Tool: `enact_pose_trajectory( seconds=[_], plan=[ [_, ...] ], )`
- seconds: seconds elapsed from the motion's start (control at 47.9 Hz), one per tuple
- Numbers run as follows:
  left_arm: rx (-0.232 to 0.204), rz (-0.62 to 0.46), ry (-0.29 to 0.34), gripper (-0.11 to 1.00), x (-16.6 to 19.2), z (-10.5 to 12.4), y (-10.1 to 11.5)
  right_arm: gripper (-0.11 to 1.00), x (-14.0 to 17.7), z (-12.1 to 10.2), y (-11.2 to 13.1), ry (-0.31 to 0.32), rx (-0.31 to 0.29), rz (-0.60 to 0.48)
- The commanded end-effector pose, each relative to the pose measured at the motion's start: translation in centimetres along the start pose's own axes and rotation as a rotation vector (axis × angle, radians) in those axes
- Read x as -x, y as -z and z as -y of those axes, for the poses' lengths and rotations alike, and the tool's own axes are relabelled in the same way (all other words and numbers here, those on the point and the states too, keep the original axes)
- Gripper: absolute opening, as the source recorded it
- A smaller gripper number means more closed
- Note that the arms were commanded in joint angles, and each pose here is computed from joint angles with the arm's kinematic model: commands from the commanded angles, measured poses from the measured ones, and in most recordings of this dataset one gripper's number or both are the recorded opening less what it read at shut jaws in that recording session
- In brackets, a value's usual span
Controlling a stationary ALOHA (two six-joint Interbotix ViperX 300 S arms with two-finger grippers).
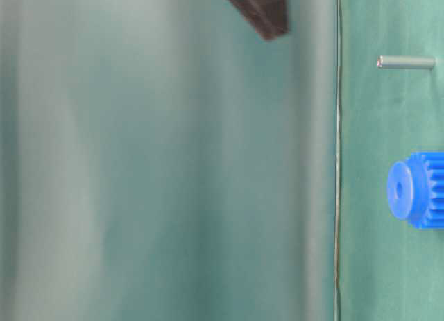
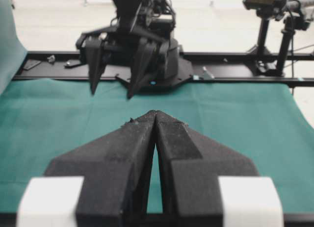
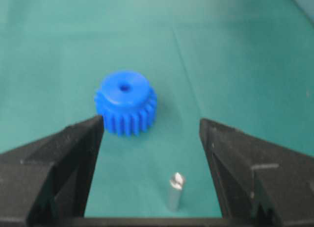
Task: Insert the shaft placed at a random location into the center hole of the small gear at another random location.
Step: 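Move the open right gripper left toward the silver shaft, then close the right gripper around the upright silver shaft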
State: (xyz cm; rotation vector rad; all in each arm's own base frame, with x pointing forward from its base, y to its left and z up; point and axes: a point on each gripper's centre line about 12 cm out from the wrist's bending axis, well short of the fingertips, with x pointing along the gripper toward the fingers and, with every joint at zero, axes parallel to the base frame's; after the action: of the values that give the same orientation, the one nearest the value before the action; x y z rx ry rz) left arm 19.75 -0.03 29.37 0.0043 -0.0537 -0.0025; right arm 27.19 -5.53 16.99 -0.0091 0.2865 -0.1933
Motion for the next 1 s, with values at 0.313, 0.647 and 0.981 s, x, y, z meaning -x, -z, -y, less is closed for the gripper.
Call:
enact_pose_trajectory(
  seconds=[0.313,0.647,0.981],
  plan=[
    [-0.006,0.015,0.004,0.0,-0.2,0.1,-0.7,0.82,-3.4,1.9,3.3,0.069,-0.014,-0.031],
    [-0.003,0.003,0.004,0.0,-0.2,0.1,-0.5,0.8,-5.2,1.9,5.5,0.071,-0.032,-0.095],
    [-0.001,-0.008,0.004,0.0,-0.2,0.1,-0.3,0.5,-5.3,1.9,5.8,0.067,-0.031,-0.113]
  ],
)
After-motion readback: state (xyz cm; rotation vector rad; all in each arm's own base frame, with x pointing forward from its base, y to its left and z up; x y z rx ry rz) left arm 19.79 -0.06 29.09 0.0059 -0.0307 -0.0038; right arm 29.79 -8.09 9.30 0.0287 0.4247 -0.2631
